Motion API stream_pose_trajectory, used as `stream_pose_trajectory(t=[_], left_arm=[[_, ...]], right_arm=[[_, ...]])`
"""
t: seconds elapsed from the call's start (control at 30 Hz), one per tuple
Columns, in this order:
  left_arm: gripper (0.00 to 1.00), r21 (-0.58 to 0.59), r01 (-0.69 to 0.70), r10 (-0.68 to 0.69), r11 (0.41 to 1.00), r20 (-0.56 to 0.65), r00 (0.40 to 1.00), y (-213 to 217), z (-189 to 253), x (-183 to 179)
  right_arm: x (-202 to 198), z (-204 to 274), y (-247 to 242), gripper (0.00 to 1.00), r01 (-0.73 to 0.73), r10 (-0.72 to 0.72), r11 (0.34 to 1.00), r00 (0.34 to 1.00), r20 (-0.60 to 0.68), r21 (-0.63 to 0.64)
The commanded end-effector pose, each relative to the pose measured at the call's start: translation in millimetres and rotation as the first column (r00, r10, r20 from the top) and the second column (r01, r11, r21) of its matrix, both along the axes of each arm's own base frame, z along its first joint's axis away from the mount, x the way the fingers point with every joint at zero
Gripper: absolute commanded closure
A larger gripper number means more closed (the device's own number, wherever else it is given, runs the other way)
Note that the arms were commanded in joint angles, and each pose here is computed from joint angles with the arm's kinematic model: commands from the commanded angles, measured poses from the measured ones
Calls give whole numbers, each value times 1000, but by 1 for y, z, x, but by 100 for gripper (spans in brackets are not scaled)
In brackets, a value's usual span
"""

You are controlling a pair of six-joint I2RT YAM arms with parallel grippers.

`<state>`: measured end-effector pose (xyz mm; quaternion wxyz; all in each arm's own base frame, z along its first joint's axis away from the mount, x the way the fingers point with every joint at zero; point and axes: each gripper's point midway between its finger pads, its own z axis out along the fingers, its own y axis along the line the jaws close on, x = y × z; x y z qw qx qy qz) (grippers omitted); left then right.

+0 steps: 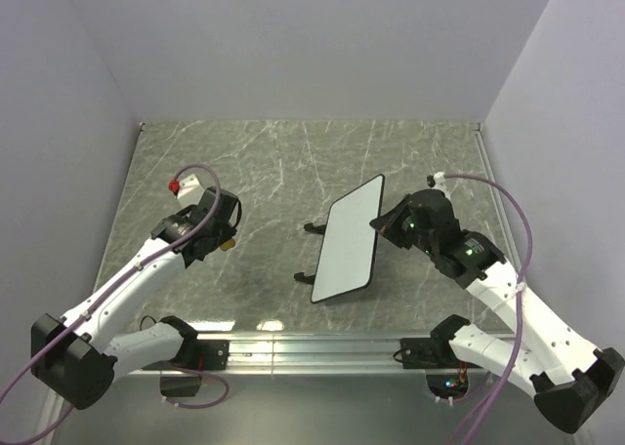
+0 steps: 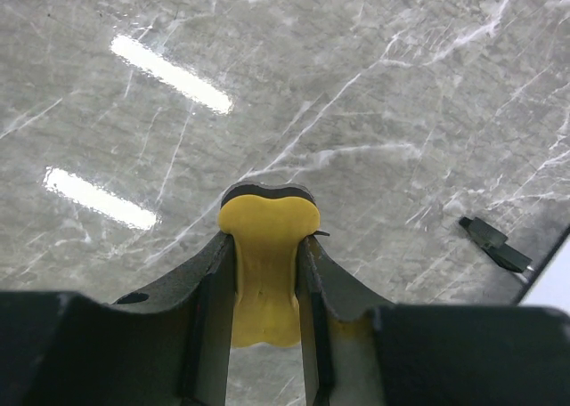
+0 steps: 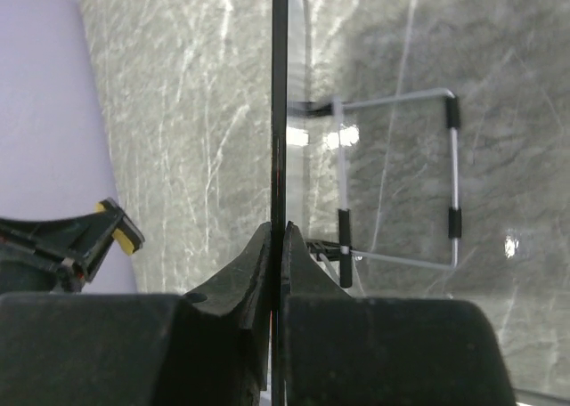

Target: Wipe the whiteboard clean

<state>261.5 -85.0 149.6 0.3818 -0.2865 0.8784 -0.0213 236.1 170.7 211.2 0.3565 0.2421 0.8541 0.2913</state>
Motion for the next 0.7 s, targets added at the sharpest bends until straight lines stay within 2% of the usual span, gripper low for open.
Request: stream_pose_trajectory(t=[0.0, 0.17, 0.67], left_arm=[[100, 28, -6, 5, 1000, 16, 1000, 9, 2, -5], [100, 33, -7, 6, 999, 23, 1000, 9, 6, -3], [100, 59, -5, 3, 998, 33, 999, 13, 14, -2]], right_arm=[[10, 73, 3, 100, -45, 39, 999, 977, 208, 22], [9, 76, 7, 100, -70, 63, 997, 972, 224, 22], [17, 44, 32, 100, -140, 132, 990, 975, 179, 33]])
